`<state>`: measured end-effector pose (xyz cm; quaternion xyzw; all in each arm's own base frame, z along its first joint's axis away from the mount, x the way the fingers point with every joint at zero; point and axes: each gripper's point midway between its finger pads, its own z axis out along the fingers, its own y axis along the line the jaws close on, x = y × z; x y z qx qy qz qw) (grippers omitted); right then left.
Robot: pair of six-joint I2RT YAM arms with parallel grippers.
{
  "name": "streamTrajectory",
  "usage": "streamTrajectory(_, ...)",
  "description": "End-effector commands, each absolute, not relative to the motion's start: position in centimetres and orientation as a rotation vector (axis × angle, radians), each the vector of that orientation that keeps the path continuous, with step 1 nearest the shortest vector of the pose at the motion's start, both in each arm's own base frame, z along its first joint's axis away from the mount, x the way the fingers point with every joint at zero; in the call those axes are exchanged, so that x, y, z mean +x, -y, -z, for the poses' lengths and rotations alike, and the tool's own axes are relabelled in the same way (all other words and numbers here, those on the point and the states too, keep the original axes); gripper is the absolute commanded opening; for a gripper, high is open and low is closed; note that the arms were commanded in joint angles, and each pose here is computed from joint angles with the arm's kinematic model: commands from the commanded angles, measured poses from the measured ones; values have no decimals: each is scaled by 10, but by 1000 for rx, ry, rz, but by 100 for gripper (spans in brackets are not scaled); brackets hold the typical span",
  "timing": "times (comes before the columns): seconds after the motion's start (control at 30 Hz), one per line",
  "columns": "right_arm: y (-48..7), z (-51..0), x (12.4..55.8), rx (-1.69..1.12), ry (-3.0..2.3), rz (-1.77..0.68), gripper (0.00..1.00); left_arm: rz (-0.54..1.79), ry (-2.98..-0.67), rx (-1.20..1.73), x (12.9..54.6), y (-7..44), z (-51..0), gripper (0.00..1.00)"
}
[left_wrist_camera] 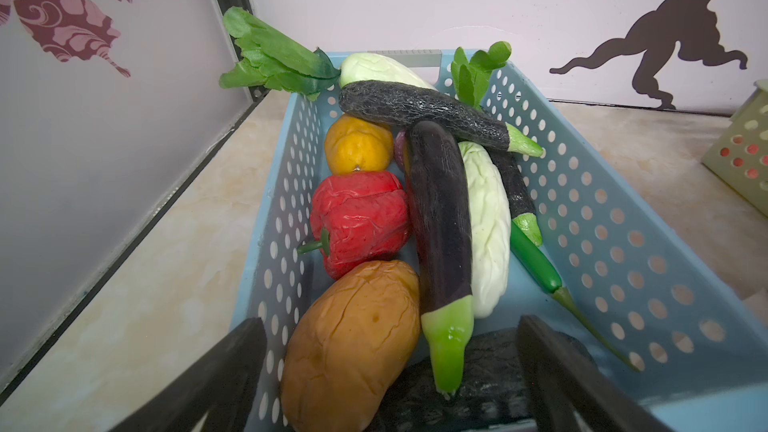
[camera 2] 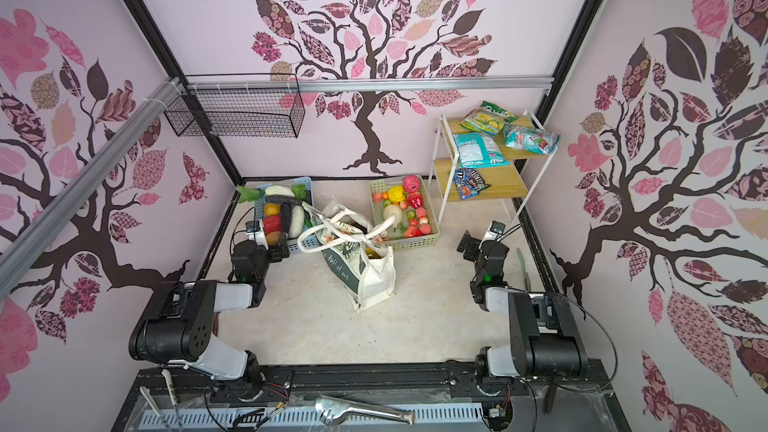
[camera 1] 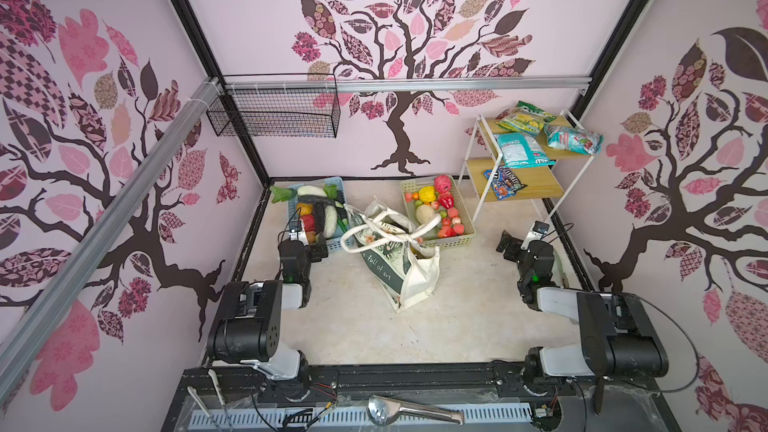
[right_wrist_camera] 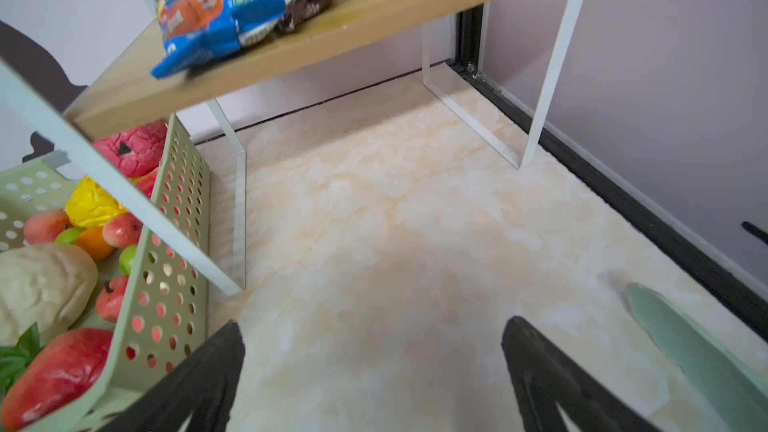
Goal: Place the food into the grocery bag and tie it
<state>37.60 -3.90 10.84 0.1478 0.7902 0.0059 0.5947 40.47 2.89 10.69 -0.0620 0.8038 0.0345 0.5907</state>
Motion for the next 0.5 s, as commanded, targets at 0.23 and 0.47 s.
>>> streamTrajectory(0.23, 13, -119, 379, 179, -1691, -10, 100, -80, -1883, -124, 401, -26, -100, 97)
streamTrajectory(0.47, 16, -113, 382, 204, -1747, 13, 100, -82, -1883, -124, 401, -27, -100, 97)
